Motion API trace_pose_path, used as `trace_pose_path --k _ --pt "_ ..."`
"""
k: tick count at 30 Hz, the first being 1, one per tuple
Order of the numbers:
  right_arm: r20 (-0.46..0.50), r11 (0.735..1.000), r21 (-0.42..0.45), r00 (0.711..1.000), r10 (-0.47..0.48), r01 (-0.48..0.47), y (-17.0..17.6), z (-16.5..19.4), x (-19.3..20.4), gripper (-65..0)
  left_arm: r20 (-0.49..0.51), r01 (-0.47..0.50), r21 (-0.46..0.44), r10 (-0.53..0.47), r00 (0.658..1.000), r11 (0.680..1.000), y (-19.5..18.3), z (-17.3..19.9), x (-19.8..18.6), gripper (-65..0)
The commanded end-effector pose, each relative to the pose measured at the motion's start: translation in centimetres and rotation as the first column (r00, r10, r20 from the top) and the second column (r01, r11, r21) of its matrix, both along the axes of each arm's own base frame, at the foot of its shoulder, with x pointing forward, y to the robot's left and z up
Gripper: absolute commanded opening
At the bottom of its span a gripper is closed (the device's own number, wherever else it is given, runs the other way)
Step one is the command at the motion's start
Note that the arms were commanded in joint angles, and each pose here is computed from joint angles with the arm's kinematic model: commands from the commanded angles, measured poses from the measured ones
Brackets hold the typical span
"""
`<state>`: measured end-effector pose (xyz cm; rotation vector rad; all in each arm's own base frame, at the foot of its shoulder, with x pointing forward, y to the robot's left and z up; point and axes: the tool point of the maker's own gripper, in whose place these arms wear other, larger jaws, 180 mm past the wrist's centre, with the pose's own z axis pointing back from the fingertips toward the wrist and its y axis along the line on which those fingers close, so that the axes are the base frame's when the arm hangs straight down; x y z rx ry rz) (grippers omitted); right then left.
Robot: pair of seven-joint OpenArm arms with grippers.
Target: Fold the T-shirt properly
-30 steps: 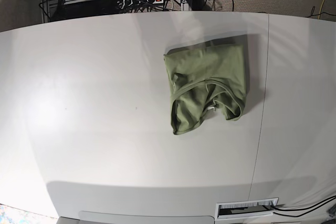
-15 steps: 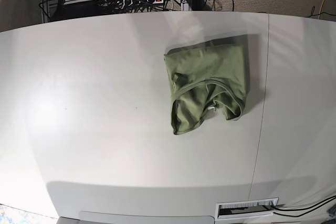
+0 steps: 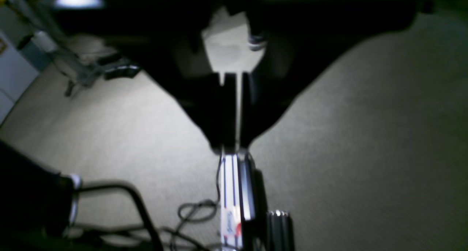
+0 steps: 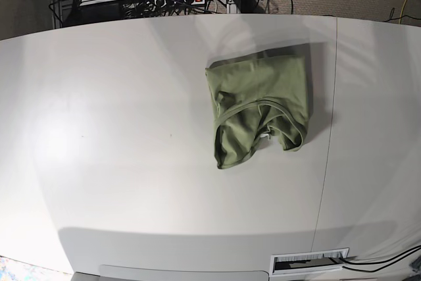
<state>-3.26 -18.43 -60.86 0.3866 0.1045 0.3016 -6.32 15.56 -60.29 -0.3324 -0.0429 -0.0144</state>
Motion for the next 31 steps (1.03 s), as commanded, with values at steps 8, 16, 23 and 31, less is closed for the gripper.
trace_pose_path --k 8,16,23,31 --pt "0.074 0.955 -0.245 0.985 -0.153 0.167 -1.3 -3.3 1.3 -65.0 -0.031 -0.049 -0.011 0.049 0.998 0.999 -2.9 -1.3 -1.4 -64.0" --pt "0.104 0.917 -0.327 0.973 -0.205 0.228 0.2 -4.2 0.7 -65.0 -0.024 -0.071 -0.007 0.071 0.997 0.997 -8.1 -2.0 -2.2 -64.1" --pt "0.118 0.879 -0.403 0.967 -0.226 0.254 -0.5 -4.3 1.1 -65.0 -0.043 -0.057 -0.019 0.056 0.997 0.998 -11.0 -1.9 -2.6 -64.0" --pt "0.113 0.909 -0.363 0.978 -0.176 0.206 1.4 -4.5 0.9 -65.0 -0.083 -0.046 -0.024 0.044 0.996 0.999 -11.4 -1.9 -3.4 -64.0"
